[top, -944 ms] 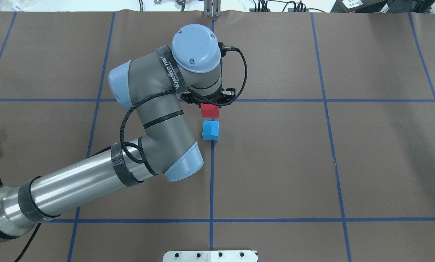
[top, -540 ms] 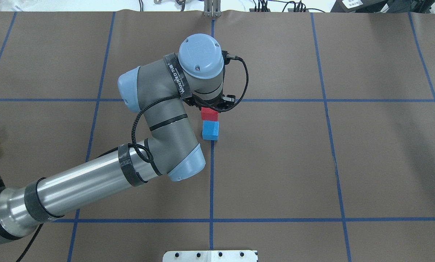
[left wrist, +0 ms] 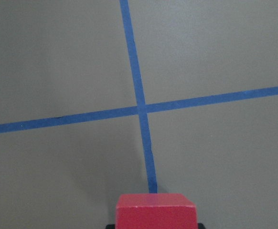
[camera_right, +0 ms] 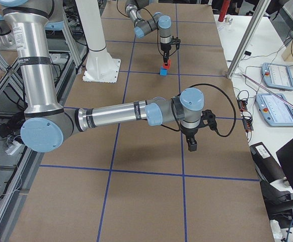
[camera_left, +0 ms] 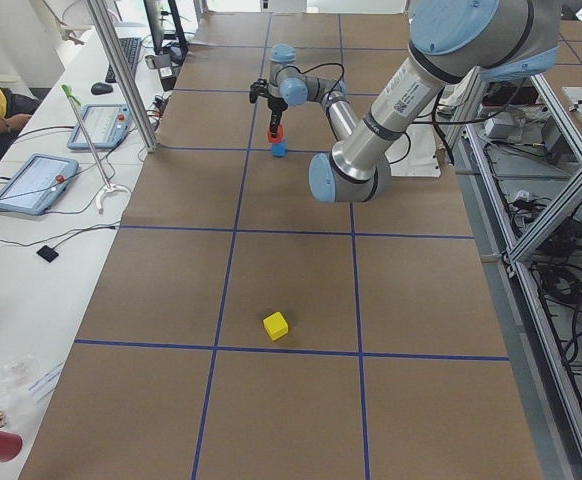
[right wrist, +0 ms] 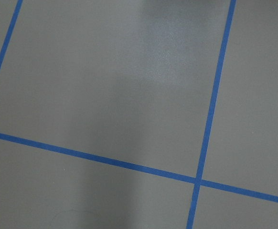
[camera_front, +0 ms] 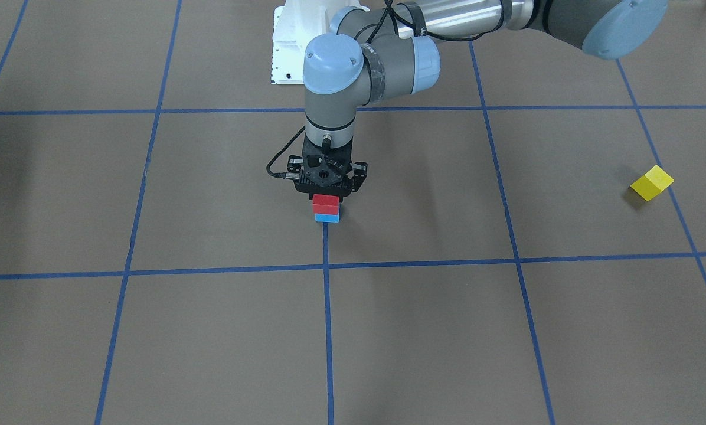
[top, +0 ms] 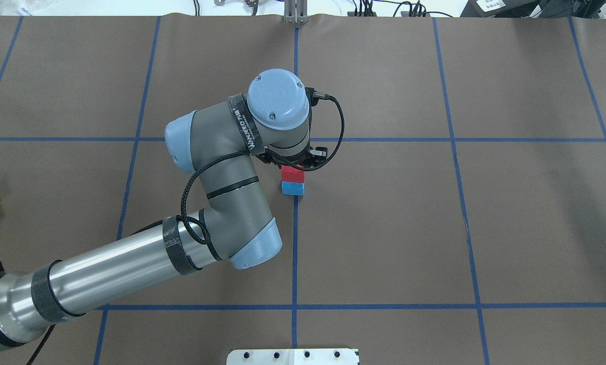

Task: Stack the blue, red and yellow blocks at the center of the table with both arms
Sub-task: 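Lower the red cube onto the blue cube and open the left gripper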

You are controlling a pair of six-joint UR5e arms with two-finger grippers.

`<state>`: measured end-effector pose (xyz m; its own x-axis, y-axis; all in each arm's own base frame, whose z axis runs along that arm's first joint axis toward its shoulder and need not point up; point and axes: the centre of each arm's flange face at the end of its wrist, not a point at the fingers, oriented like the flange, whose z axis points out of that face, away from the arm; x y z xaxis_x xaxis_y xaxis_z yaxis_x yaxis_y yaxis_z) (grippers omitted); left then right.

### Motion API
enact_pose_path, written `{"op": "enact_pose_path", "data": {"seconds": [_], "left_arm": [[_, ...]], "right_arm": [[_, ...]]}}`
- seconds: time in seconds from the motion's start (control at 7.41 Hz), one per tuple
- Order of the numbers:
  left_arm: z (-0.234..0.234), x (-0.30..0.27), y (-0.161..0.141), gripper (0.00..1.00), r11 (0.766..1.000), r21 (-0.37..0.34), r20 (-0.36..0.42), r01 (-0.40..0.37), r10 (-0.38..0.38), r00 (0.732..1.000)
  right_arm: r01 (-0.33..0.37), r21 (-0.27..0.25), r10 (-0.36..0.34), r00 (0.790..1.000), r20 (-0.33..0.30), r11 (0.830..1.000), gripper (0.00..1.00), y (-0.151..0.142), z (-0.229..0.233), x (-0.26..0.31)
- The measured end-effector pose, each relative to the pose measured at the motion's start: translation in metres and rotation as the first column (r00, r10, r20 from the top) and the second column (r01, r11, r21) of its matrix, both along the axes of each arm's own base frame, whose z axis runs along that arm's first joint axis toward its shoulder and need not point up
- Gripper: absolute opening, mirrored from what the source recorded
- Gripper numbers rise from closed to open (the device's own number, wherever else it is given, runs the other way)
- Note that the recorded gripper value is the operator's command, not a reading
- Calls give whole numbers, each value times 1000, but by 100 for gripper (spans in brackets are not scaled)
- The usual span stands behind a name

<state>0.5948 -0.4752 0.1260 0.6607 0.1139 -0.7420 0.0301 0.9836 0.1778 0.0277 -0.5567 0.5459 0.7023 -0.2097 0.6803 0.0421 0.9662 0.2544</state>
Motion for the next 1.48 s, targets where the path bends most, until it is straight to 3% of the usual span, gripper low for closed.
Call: {"op": "enact_pose_path", "data": {"seconds": [0.54, 0.81, 1.35, 1.48], "left_arm": [[5, 3, 7, 2, 1000, -15, 3, 2, -2, 1000], [10, 3, 8, 11, 1000, -16, 7, 1, -1, 1000], [7, 2, 7, 17, 1000, -13, 1, 1, -1, 1000], [7, 2, 7, 26, 1000, -12, 1, 1, -1, 1000]], "right_arm": [[-2, 0, 2, 1000, 1, 1000, 100, 0, -1, 0], [-2, 0, 2, 1000, 1, 1000, 100, 0, -1, 0], [-2, 2, 2, 1000, 1, 1000, 100, -1, -2, 0], [-2, 1, 2, 1000, 1, 1000, 100, -1, -2, 0]]}}
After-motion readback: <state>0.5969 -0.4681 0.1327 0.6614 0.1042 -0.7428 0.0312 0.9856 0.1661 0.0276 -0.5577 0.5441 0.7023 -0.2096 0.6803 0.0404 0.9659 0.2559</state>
